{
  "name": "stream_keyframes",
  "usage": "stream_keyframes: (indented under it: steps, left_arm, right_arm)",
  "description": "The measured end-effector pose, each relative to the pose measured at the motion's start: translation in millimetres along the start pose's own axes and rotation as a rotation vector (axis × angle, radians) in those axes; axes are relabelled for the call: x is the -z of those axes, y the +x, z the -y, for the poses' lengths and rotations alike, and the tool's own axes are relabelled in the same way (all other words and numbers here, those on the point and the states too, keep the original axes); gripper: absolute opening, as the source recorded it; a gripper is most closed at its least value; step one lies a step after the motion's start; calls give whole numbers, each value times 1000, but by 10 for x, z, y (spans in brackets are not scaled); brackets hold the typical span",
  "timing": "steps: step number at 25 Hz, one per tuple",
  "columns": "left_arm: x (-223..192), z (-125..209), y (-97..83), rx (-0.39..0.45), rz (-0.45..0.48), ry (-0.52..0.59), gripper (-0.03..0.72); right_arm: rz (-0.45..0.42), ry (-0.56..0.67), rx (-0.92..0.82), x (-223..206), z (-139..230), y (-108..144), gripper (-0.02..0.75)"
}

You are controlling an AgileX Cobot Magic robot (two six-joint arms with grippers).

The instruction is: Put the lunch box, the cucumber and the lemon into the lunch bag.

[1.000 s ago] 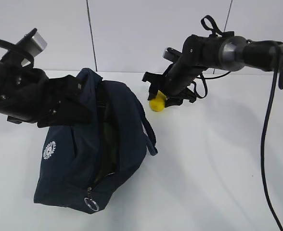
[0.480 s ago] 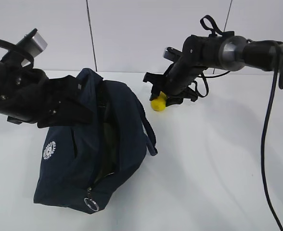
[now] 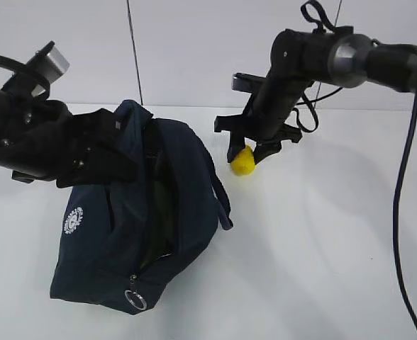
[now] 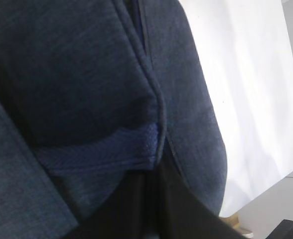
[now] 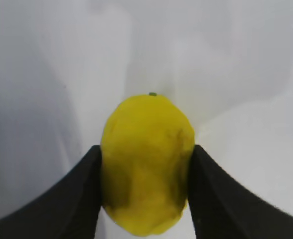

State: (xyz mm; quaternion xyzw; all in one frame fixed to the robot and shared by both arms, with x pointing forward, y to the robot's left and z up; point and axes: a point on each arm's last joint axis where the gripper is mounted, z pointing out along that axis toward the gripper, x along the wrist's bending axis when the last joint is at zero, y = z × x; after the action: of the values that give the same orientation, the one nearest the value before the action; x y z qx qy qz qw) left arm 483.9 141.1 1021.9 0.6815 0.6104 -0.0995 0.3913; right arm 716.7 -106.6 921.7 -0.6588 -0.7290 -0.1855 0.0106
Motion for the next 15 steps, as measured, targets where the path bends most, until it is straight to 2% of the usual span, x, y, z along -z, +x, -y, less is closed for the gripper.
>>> stream_keyframes:
  steps: [4, 7, 12, 15]
  left_arm:
    - [0, 0, -1, 1, 1, 0, 11]
    - [0, -1, -5, 8, 5, -1, 11]
    - [0, -7, -23, 40, 26, -7, 11]
    - [0, -11, -30, 53, 33, -12, 11]
  right_arm:
    - [-7, 68, 102, 303, -61, 98, 392]
    - [-62, -26, 166, 648, -220, 244, 392]
    - [-237, -150, 213, 1252, -291, 520, 391]
    - [-265, -172, 222, 1406, -280, 568, 391]
